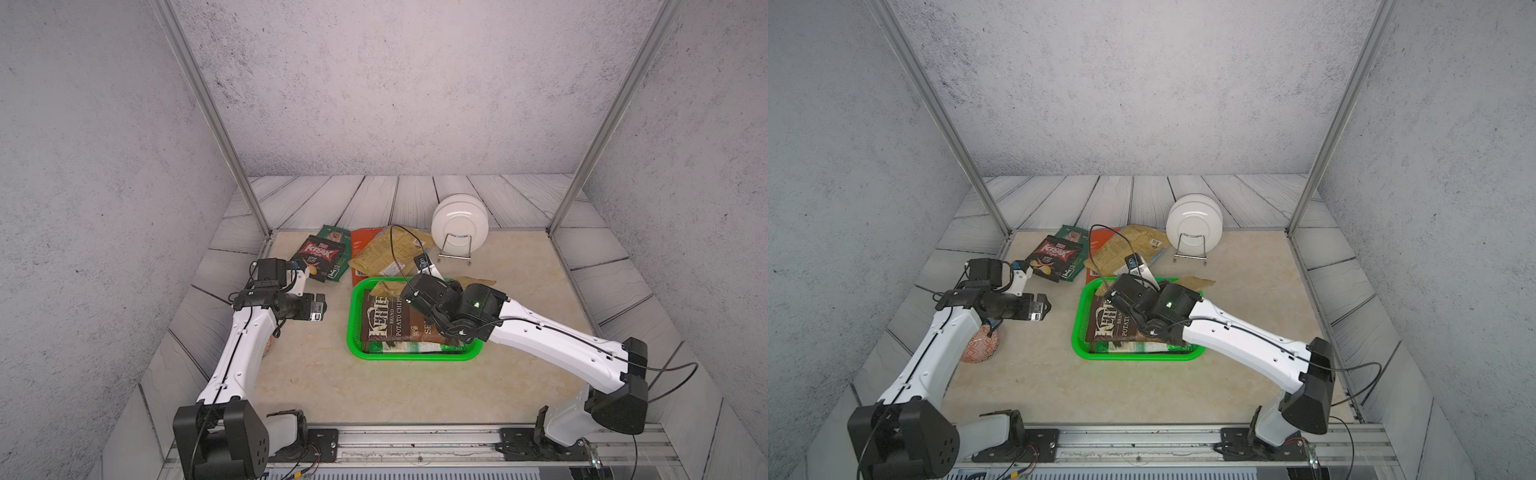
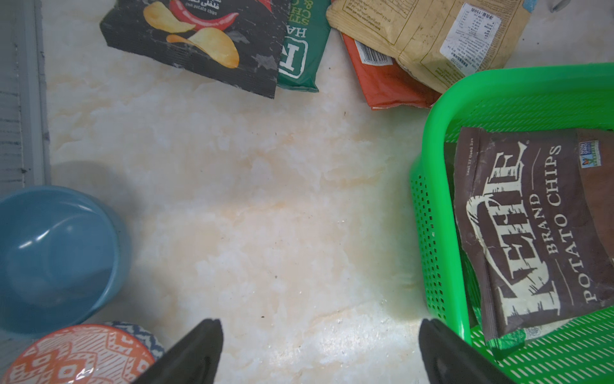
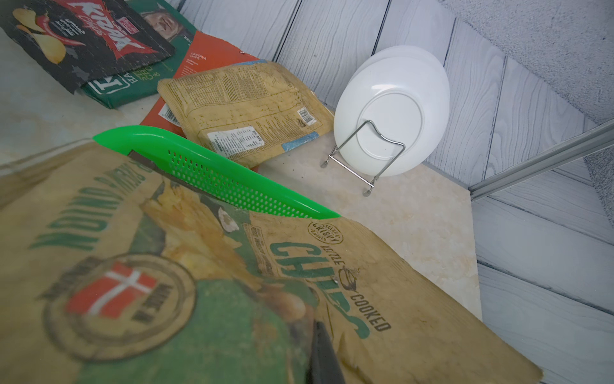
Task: Put the potato chips into the basket
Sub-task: Place the potato chip in the basket.
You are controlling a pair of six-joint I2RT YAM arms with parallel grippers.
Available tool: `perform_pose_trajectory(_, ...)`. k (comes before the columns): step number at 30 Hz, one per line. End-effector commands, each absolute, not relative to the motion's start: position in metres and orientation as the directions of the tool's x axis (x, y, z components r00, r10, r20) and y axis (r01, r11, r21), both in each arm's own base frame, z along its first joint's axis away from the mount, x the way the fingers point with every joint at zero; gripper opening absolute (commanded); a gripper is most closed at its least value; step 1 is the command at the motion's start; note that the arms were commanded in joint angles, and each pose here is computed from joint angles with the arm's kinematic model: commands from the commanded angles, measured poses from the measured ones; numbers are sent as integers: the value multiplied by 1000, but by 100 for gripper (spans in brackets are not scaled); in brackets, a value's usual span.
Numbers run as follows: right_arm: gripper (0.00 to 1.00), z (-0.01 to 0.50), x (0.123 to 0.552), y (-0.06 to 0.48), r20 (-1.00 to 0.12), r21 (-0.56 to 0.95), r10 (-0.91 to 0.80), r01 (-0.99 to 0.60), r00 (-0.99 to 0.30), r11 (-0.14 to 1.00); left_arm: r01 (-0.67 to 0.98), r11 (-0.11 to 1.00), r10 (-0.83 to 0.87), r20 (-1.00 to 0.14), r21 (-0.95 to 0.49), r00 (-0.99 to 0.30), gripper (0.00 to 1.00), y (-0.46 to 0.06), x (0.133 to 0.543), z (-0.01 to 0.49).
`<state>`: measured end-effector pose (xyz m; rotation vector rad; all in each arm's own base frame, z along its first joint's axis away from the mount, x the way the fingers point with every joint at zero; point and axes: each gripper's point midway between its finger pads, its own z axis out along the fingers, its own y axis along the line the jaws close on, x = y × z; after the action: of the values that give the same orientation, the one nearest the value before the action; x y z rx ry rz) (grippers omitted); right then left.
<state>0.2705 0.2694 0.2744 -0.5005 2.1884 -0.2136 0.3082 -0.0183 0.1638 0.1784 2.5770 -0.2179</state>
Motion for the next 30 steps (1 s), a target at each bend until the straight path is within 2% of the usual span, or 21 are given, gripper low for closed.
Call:
perform_pose_trajectory(1, 0, 272, 277, 279, -751, -295, -373, -228, -545, 928, 152, 982, 71, -525, -112, -848, 99, -14, 307, 160)
perform_pose_trajectory(16, 0, 239, 305, 305, -744, -365, -347, -88, -572, 927, 154, 980, 71, -514, -122, -855, 99, -16, 308, 157)
perform_pose_trajectory(26, 0, 218, 302, 324, -725, -286, -280, -94, -629, 954, 153, 981, 70, -513, -122, -856, 99, -16, 308, 157)
perform_pose_trajectory(30, 10, 209, 293, 331, -689, -248, -287, -156, -665, 956, 155, 981, 71, -516, -121, -854, 99, -15, 308, 157)
